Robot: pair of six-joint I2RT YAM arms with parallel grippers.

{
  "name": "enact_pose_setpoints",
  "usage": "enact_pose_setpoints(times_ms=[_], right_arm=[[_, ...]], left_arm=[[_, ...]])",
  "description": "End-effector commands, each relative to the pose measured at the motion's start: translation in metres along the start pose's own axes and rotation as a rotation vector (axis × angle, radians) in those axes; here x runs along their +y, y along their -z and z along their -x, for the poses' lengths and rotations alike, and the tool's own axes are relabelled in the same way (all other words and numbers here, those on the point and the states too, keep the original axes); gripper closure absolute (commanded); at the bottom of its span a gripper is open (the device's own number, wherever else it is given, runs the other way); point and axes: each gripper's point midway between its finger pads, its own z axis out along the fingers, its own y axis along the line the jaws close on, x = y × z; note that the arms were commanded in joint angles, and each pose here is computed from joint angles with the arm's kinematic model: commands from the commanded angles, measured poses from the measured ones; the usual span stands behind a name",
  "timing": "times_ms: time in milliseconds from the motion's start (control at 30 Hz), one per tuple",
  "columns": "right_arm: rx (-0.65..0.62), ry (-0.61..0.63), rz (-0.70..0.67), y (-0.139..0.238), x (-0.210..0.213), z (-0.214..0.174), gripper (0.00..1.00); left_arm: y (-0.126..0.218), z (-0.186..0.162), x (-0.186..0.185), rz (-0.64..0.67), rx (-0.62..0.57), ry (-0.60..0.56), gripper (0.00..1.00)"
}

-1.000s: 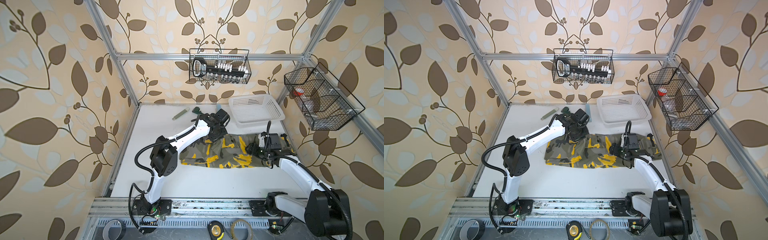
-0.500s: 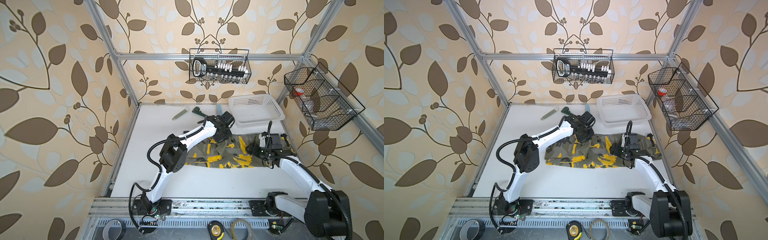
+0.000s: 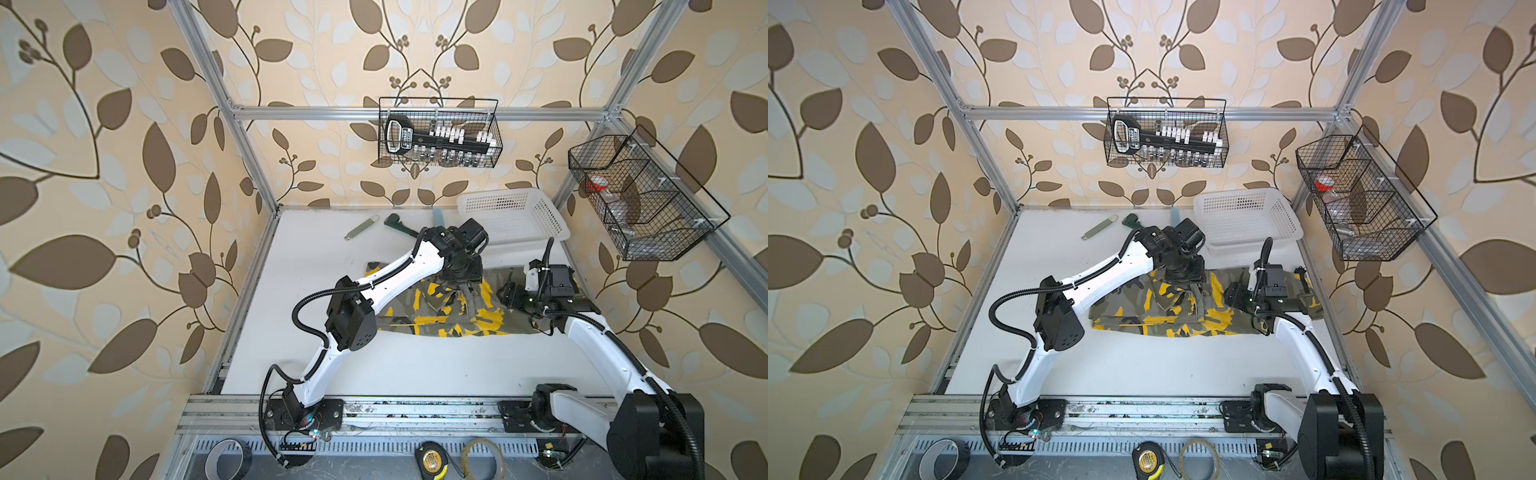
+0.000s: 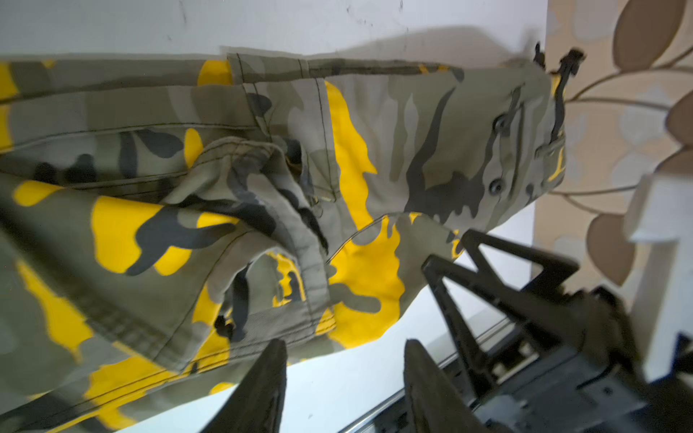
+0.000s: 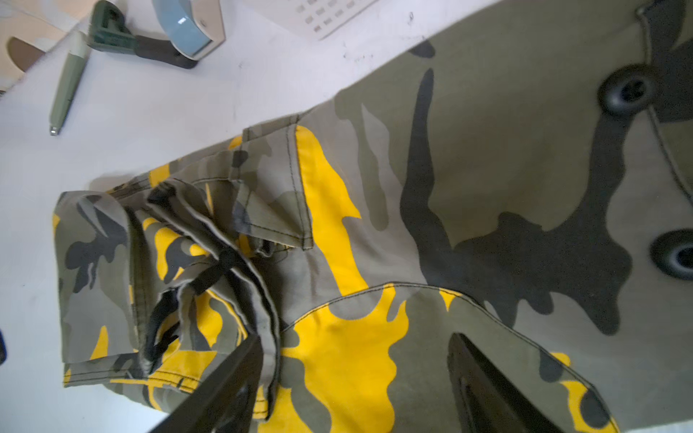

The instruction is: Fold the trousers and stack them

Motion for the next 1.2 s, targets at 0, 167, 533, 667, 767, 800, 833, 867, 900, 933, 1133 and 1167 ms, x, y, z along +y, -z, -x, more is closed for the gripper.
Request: enact_pose_setpoints(times_ms=[0,167,533,667,767,800,833,867,900,933,1133,1167], right_arm=[[-0.015,0.034,0.088,0.01,0.023,0.007,0.22],[0.032,0.099,0.204,0.007,0.063,-0.008,0.26],[0.108,0.419,0.317,-0.024,0.146,-0.07,0.34],[0.143,0.507,0.339,-0.038,0.162,-0.093,0.37],[0.186,0.527,0.333,-0.05,0.167,-0.106,0.36],[0.189,0.53,0.327,-0.053,0.168,-0.108,0.34],[0.188,0.528,0.322,-0.058,0.17,-0.108,0.32],[0.188,0.52,0.327,-0.062,0.172,-0.108,0.31],[0.192,0.513,0.328,-0.065,0.174,-0.109,0.31],[0.189,0.506,0.331,-0.068,0.177,-0.107,0.31],[0.099,0.442,0.383,-0.075,0.202,-0.082,0.32],[0.075,0.411,0.39,-0.076,0.204,-0.076,0.33]], left_arm=[[0.066,0.003,0.023,0.068,-0.053,-0.095,0.48],[0.08,-0.003,0.077,0.183,-0.013,-0.086,0.47],[0.07,-0.033,0.202,0.243,0.01,0.168,0.47],[0.055,-0.041,0.227,0.257,0.002,0.205,0.47],[0.041,-0.043,0.245,0.268,-0.013,0.215,0.47],[0.036,-0.045,0.249,0.268,-0.009,0.217,0.47],[0.031,-0.047,0.254,0.278,-0.005,0.214,0.47],[0.025,-0.05,0.258,0.286,0.005,0.212,0.47],[0.02,-0.053,0.26,0.288,0.016,0.211,0.47],[0.014,-0.056,0.262,0.285,0.026,0.212,0.47],[-0.006,-0.077,0.288,0.357,0.079,0.205,0.48],[-0.008,-0.08,0.292,0.37,0.089,0.2,0.48]])
